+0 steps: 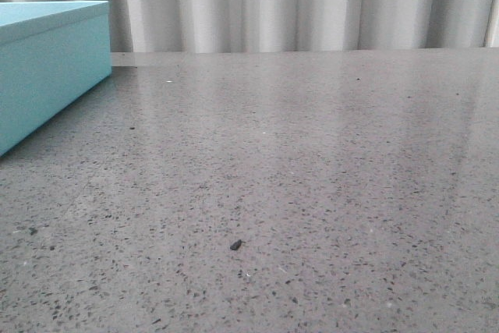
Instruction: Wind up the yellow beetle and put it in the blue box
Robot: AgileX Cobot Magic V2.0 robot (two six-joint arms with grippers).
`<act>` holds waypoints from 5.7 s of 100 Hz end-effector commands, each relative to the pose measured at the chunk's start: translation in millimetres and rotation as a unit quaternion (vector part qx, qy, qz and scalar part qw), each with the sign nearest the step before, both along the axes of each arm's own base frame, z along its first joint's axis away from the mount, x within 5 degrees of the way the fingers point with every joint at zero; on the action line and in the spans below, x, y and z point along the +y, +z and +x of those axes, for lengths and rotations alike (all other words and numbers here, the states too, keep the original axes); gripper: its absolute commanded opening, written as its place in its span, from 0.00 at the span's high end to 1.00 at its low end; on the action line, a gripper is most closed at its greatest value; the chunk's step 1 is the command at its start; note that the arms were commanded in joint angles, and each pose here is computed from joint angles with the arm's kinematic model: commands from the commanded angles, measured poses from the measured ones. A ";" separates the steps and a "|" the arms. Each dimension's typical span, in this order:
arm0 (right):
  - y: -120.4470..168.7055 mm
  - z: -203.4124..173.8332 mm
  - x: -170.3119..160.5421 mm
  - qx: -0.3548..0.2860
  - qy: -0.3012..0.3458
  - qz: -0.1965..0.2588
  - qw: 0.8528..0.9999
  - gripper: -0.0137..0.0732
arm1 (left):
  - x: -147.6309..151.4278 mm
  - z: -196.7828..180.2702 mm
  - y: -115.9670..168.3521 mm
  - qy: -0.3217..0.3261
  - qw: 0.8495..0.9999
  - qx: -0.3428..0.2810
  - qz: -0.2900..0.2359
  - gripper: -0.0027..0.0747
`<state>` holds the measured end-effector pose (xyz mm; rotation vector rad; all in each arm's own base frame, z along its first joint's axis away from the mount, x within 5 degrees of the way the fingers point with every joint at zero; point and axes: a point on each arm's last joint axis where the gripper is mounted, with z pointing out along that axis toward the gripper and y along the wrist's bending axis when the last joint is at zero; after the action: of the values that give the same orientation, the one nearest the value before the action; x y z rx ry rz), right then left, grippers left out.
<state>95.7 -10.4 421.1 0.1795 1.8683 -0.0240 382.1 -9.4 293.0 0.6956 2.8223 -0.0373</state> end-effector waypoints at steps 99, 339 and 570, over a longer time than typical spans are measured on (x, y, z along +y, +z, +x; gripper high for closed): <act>13.3 0.1 0.3 -0.049 0.003 -0.009 0.999 0.89 | -5.1 -3.6 27.0 0.009 0.999 -0.030 -0.035 0.46; -138.4 -22.2 5.9 -0.190 0.034 -0.095 0.977 0.89 | -26.4 -311.8 53.9 -0.038 0.793 -0.566 -0.222 0.99; -146.9 -21.6 4.0 -0.143 0.027 -0.091 0.985 0.89 | 9.2 -327.8 -86.0 0.211 0.720 -0.619 -0.230 0.99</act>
<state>73.7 -7.8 258.3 0.0257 1.6651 -0.1243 56.1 -1.1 206.5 -0.0924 1.5550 -0.1169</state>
